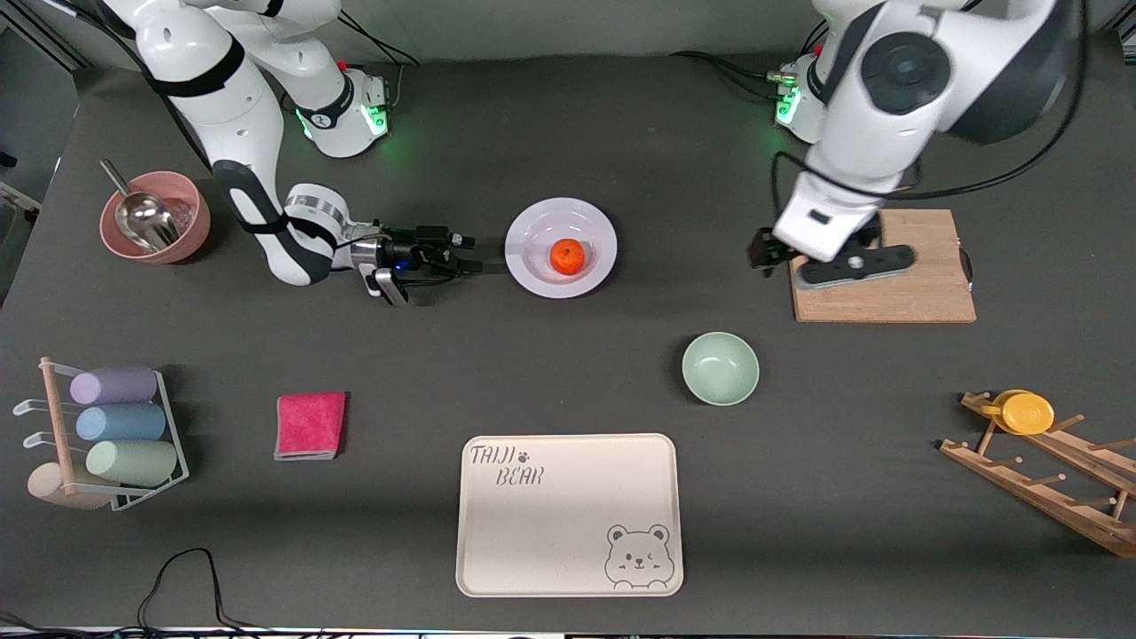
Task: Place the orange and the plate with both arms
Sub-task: 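Raise the left gripper away while the right gripper reaches the plate rim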
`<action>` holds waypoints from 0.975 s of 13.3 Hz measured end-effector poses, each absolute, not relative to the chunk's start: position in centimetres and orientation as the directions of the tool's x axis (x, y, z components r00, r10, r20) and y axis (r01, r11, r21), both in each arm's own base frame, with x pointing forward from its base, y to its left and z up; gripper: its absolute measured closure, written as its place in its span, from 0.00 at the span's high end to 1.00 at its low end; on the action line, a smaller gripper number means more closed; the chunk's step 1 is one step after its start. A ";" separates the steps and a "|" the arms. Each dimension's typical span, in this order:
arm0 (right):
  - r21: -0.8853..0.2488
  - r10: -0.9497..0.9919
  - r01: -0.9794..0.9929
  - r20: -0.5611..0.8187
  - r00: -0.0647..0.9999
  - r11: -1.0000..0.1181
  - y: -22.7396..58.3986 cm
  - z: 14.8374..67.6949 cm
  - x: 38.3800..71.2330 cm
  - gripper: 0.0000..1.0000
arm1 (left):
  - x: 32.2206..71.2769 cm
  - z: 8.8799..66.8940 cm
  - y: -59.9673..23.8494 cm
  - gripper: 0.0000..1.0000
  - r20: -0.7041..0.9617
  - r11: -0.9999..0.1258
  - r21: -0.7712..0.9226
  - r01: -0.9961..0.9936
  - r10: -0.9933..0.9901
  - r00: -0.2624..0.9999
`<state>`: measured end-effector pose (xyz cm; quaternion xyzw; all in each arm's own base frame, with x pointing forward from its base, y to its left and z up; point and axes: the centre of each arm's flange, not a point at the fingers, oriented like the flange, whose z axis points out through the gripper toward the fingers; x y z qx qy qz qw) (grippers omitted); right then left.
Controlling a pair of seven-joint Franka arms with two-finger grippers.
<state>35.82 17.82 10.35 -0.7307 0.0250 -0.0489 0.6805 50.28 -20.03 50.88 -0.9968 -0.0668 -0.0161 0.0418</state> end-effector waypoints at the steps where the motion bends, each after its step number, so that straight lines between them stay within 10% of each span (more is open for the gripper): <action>1: -0.996 -0.106 0.038 0.045 0.993 -0.076 18.2 10.0 35.8 1.00 | 50.6 51.8 -17.0 1.00 0.027 -0.989 -0.090 0.114 0.112 0.993; 13: -0.984 -0.113 0.124 0.138 0.984 -0.127 21.7 7.6 34.5 0.97 | 51.4 53.7 -3.0 1.00 -0.061 -0.996 -0.061 -0.060 -0.056 0.997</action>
